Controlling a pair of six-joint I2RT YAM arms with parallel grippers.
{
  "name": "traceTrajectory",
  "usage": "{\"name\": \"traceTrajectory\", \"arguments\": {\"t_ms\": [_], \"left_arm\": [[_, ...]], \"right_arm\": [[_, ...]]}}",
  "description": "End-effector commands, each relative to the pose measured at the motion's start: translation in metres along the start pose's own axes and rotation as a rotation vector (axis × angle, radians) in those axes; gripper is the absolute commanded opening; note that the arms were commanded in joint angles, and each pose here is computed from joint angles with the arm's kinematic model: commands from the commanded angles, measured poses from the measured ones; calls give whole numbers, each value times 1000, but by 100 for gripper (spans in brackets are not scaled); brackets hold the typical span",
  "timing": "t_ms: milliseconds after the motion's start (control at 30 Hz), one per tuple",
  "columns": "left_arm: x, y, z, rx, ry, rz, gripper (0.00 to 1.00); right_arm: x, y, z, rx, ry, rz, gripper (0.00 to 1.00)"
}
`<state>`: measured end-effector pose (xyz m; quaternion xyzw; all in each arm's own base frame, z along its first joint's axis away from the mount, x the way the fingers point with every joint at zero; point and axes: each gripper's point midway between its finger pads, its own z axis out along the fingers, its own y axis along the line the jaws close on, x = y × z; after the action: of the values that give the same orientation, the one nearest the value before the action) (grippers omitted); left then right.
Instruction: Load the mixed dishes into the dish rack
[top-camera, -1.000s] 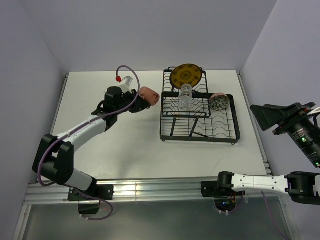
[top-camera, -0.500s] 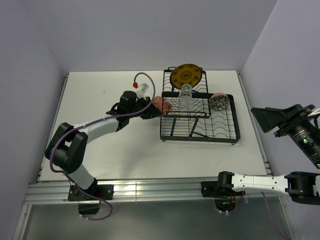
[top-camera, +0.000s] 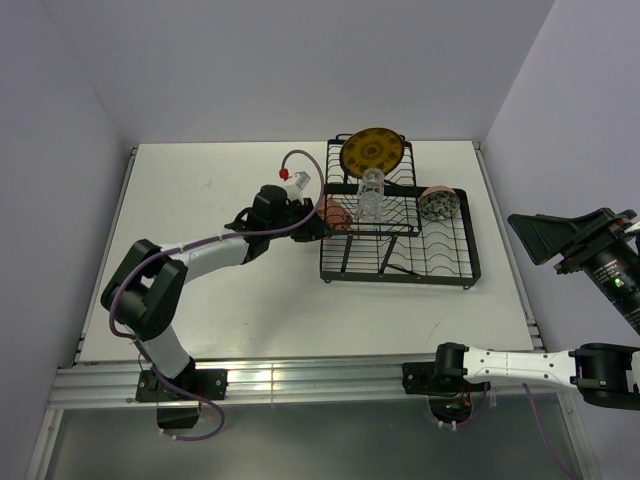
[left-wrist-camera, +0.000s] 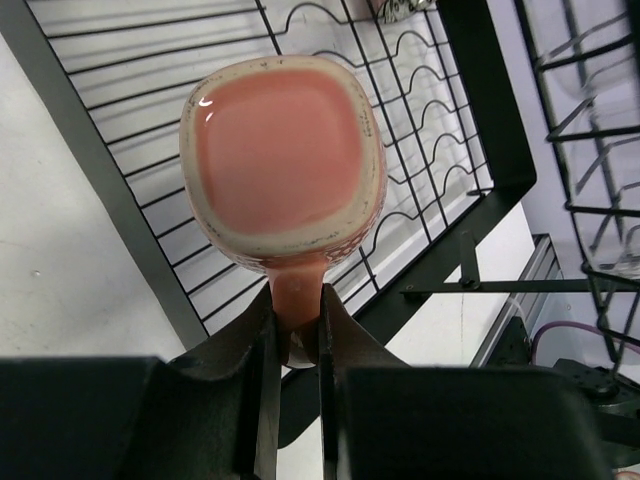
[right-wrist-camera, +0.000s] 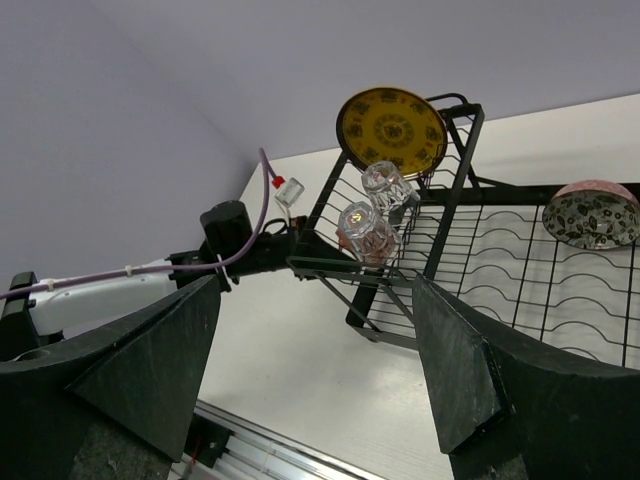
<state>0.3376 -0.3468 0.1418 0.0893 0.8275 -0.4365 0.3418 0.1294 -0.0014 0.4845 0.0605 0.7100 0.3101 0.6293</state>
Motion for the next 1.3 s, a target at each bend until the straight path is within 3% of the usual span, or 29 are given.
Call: {"name": "traceTrajectory", "arguments": {"t_ms": [0,233,600,1267], "left_arm": [[-33,-26,3,66,-99,84,0],[-26,-23,7,65,-88,104,0],[-18,-11,13,3,-31,278,0],[-16,-12,20,-38,-42,357,0]], "right_arm": [[1,2,5,25,-1,-1,84],[3,3,6,29,5,0,84],[5,7,9,38,16,-15,85],[13,12,16,45,26,-12,85]]}}
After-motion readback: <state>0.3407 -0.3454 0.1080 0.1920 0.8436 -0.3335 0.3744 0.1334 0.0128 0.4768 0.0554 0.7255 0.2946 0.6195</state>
